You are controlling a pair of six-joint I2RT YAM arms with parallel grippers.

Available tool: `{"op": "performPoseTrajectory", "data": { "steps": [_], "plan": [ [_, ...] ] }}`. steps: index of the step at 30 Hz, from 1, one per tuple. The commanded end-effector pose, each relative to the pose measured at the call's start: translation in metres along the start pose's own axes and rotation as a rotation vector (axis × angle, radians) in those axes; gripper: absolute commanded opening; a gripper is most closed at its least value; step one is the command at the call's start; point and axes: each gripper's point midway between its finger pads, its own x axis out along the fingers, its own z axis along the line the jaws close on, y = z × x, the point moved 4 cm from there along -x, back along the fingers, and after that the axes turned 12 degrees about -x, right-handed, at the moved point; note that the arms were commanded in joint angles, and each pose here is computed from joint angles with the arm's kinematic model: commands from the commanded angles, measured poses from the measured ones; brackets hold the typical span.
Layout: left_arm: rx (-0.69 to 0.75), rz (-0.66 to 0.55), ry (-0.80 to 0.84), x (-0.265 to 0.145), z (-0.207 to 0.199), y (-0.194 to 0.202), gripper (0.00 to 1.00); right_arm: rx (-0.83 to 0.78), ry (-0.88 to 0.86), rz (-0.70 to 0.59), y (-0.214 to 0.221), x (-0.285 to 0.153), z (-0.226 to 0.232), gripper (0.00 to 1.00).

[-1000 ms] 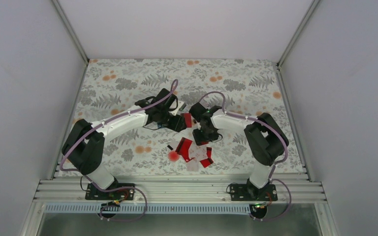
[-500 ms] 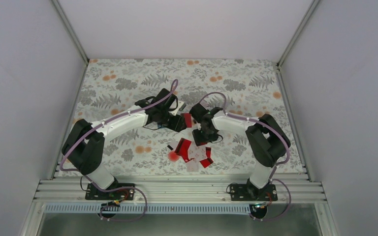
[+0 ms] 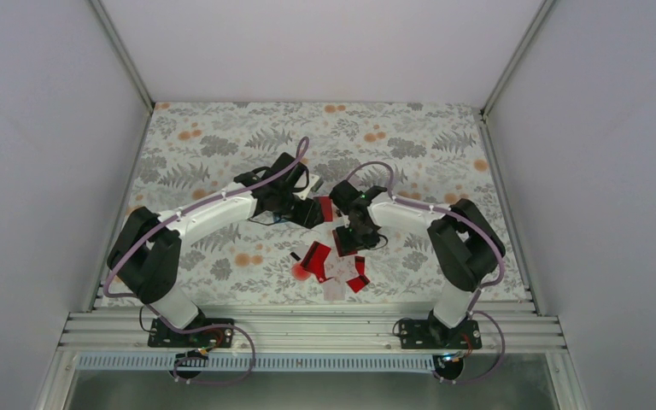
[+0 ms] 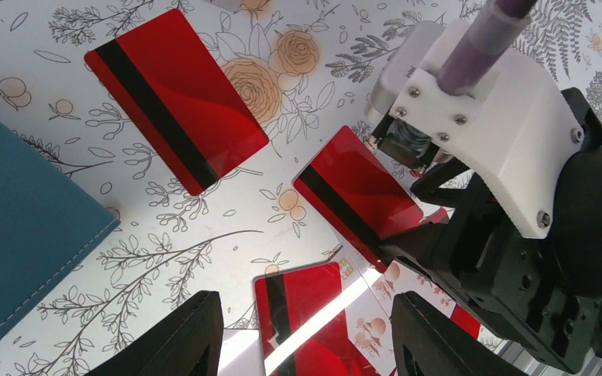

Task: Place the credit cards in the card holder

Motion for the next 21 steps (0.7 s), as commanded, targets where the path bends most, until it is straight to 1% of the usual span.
{"op": "performPoseTrajectory", "data": {
  "steps": [1, 2, 4, 5, 7, 11, 17, 21],
  "plan": [
    [0.008, -0.046, 0.026, -0.011, -0.008, -0.010, 0.55, 0.004, -0.032, -0.036, -0.005, -0.020, 0.010, 0.57],
    [0.006, -0.046, 0.026, -0.011, -0.008, -0.010, 0.55, 0.006, -0.039, -0.035, -0.006, -0.020, 0.011, 0.65],
    [0.007, -0.049, 0.028, -0.012, -0.008, -0.010, 0.55, 0.011, -0.044, -0.024, -0.008, -0.017, 0.012, 0.75],
    [0.007, -0.050, 0.028, -0.012, -0.008, -0.011, 0.55, 0.016, -0.040, -0.017, -0.008, -0.015, 0.012, 0.78],
    [0.010, -0.050, 0.028, -0.013, -0.009, -0.010, 0.55, 0.022, -0.027, -0.004, -0.009, -0.011, 0.011, 0.80],
    [0.016, -0.048, 0.023, -0.015, -0.007, -0.009, 0.55, 0.036, -0.011, 0.032, -0.008, -0.004, 0.011, 0.79],
    [0.021, -0.045, 0.015, -0.017, -0.001, -0.008, 0.55, 0.060, 0.044, 0.098, 0.001, 0.008, 0.013, 0.75],
    [0.022, -0.038, 0.019, -0.017, 0.002, -0.006, 0.55, 0.064, 0.080, 0.139, 0.007, 0.019, 0.016, 0.70]
  ]
}}
